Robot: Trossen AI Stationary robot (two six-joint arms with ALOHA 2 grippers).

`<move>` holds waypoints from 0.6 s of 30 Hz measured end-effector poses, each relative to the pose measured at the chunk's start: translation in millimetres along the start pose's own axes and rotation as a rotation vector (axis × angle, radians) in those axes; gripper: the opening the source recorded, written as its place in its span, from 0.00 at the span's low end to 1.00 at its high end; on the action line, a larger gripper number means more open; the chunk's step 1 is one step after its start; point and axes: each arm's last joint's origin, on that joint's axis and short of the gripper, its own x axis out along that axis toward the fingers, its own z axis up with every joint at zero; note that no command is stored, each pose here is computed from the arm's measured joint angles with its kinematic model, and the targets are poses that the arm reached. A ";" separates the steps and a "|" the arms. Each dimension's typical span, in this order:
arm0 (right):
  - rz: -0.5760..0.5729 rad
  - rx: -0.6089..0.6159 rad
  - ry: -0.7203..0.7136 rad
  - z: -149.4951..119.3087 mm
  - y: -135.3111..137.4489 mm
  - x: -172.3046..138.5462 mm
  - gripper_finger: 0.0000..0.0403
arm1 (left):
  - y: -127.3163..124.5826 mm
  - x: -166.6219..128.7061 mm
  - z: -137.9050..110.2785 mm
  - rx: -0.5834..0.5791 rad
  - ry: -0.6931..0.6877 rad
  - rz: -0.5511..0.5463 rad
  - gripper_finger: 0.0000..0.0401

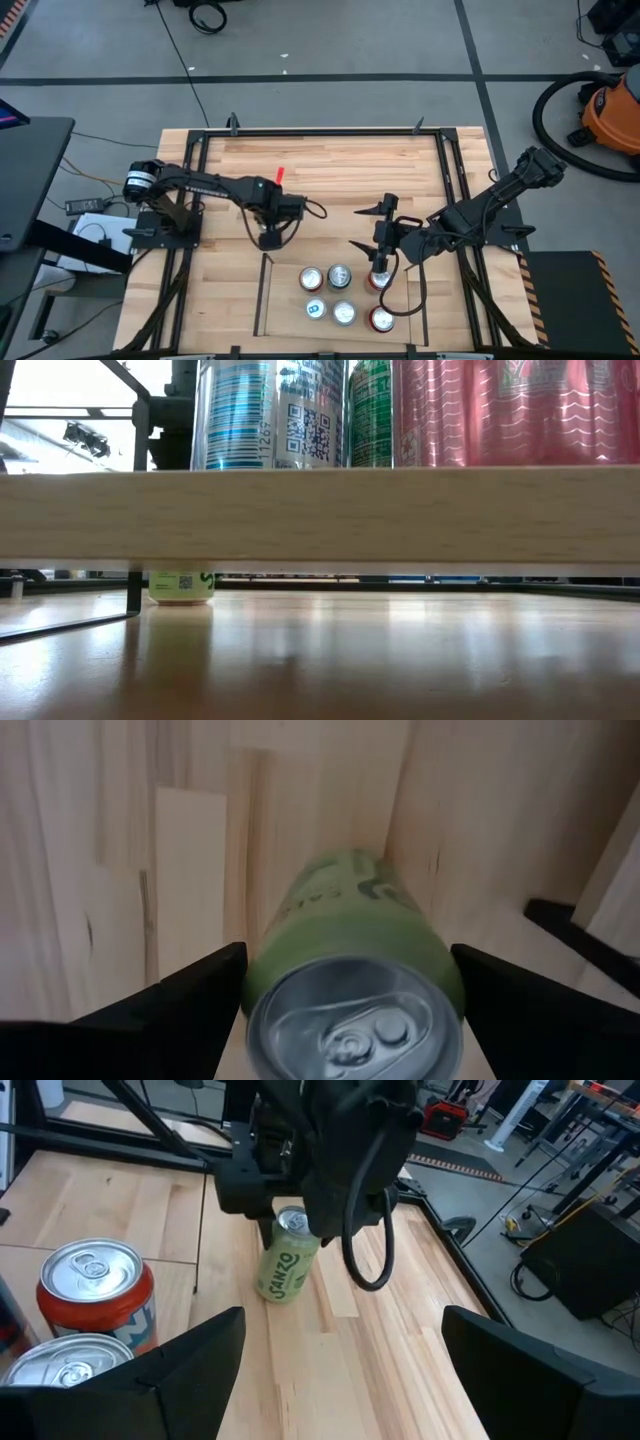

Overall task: Place canned beverage on shelf
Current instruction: Put the light green can on the shelf

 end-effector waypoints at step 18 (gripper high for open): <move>0.001 -0.004 0.000 0.0 0.0 0.0 0.87 | 10.2 7.9 -5.2 -0.027 0.048 -0.068 0.80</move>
